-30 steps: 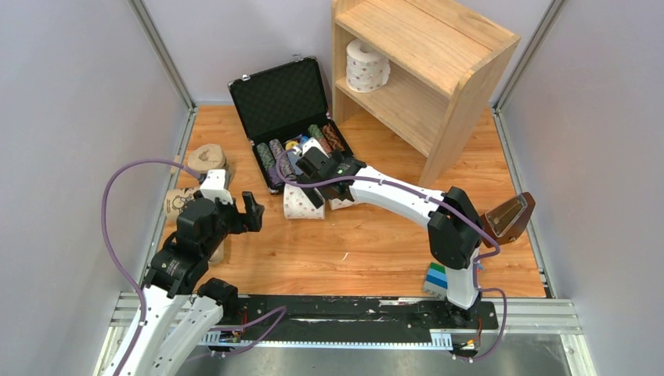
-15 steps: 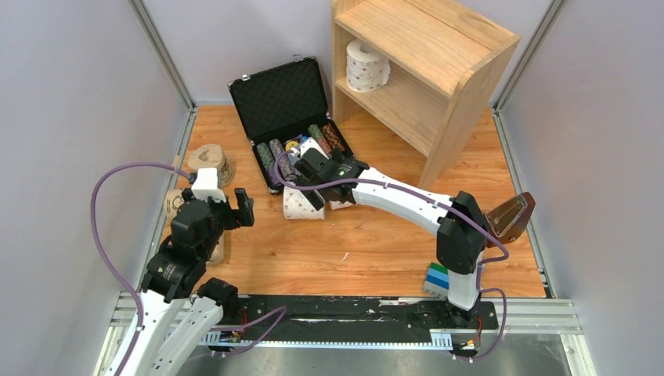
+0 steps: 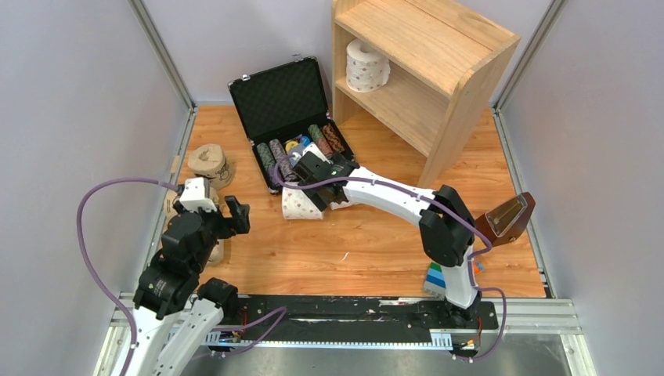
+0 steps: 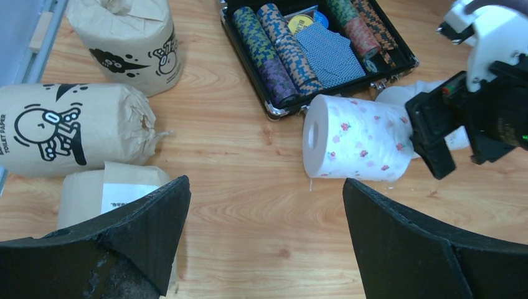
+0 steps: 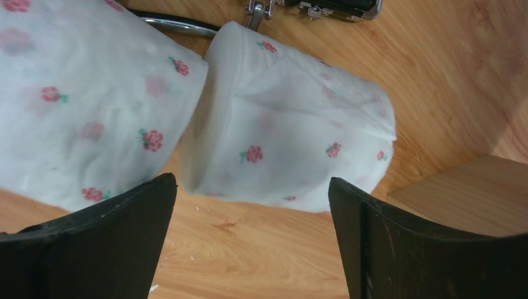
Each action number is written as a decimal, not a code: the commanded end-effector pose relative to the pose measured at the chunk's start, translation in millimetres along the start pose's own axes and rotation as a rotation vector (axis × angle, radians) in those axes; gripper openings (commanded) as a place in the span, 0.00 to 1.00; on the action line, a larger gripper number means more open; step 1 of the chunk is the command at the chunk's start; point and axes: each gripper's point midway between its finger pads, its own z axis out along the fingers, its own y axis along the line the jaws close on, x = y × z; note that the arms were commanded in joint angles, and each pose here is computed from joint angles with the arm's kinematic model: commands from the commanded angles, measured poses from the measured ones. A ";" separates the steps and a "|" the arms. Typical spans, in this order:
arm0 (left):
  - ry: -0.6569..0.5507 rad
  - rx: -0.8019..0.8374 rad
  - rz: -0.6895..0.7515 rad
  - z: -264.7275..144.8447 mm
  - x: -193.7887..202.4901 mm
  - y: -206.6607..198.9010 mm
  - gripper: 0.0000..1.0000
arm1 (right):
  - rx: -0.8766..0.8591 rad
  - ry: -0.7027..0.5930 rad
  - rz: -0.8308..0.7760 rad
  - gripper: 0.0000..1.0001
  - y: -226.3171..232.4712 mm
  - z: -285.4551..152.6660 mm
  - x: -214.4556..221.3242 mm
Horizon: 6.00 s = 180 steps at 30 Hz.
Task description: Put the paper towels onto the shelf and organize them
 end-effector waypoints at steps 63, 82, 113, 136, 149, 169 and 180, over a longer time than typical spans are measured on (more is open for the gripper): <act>0.006 0.080 -0.052 -0.3 6.3 -14.7 1.00 | -0.193 -0.159 0.457 0.70 -80.9 -73.5 -15.0; 0.006 0.073 -0.054 -0.2 6.5 -13.5 1.00 | -0.095 0.031 0.497 0.70 -69.2 10.1 -31.4; 0.017 0.053 -0.052 2.7 8.4 -10.9 1.00 | -0.058 -0.267 0.363 0.22 -129.5 -103.4 -109.4; 0.018 0.041 -0.053 2.6 8.8 -8.8 1.00 | 0.302 -0.547 0.363 0.25 -269.4 -122.8 -178.3; 0.015 0.035 -0.055 2.2 8.0 -7.7 1.00 | 0.263 -0.520 0.342 0.32 -262.3 -91.1 -178.6; 0.011 0.032 -0.057 1.2 7.6 -6.9 1.00 | 0.269 -0.491 0.335 0.50 -262.9 -78.4 -172.0; 0.012 0.035 -0.057 1.6 8.0 -7.5 1.00 | 0.250 -0.543 0.307 0.55 -263.1 -100.8 -179.0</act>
